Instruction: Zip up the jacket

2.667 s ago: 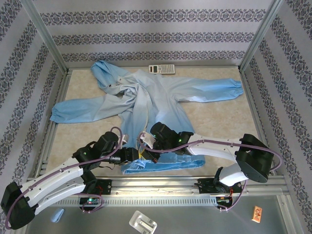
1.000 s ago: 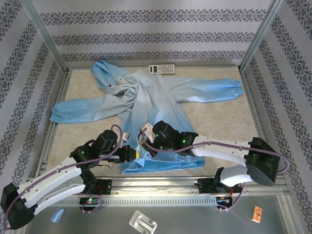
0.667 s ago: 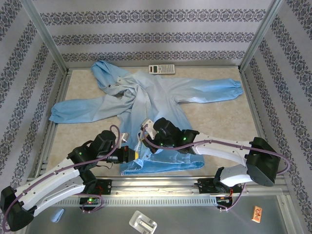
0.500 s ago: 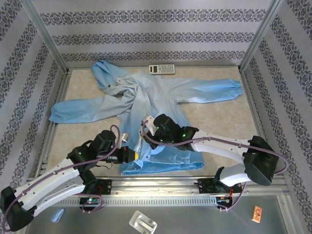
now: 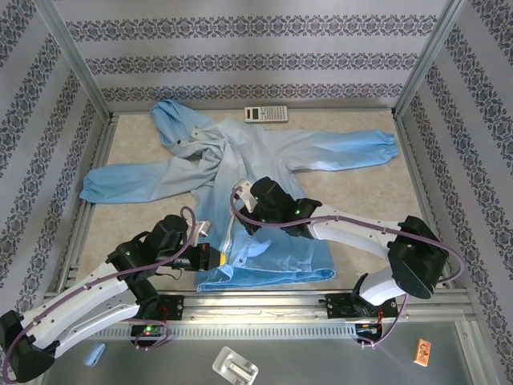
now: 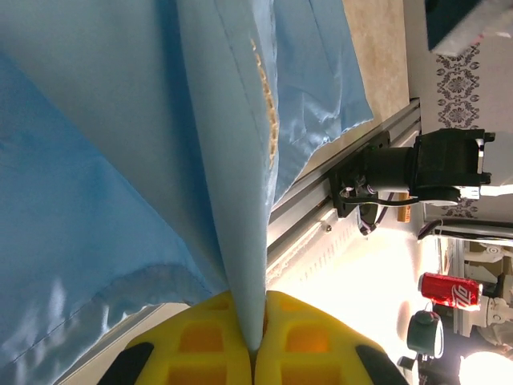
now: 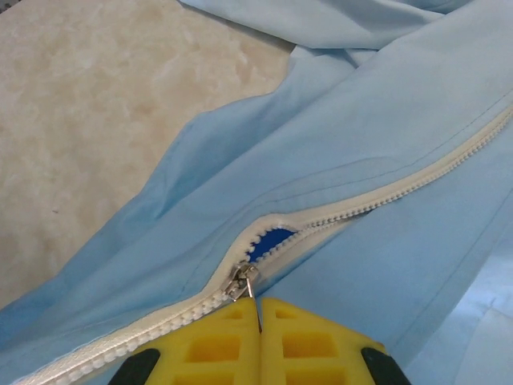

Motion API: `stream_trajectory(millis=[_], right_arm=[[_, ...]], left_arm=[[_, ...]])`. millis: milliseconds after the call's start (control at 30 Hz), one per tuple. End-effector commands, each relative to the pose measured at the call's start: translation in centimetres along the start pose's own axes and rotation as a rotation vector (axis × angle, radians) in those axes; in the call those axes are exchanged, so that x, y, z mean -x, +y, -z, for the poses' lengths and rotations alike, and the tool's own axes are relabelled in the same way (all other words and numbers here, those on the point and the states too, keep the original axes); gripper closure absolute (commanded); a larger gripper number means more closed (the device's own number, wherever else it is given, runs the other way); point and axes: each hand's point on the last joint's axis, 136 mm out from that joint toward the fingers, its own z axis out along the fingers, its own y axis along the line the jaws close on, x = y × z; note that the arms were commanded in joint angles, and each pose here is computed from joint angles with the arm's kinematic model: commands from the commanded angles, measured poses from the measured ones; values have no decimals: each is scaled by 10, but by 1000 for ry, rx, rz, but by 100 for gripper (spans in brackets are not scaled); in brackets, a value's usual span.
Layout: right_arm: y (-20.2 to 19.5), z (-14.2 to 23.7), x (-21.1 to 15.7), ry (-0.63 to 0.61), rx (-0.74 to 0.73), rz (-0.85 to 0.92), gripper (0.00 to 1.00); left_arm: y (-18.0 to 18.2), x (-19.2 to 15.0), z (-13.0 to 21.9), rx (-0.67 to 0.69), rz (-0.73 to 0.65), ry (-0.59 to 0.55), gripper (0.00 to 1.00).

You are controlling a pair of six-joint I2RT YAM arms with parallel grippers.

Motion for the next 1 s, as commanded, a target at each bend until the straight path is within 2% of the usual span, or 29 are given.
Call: stream_trajectory(millis=[0,967], right_arm=[[-34,-2,20,-49,-127,-9,100],[-91,-21,43,-63,-185,-87,100]], left_arm=[[-12,-17,10,-40,-28,79,100],[-17,-16,15,-47,-53,68,100]])
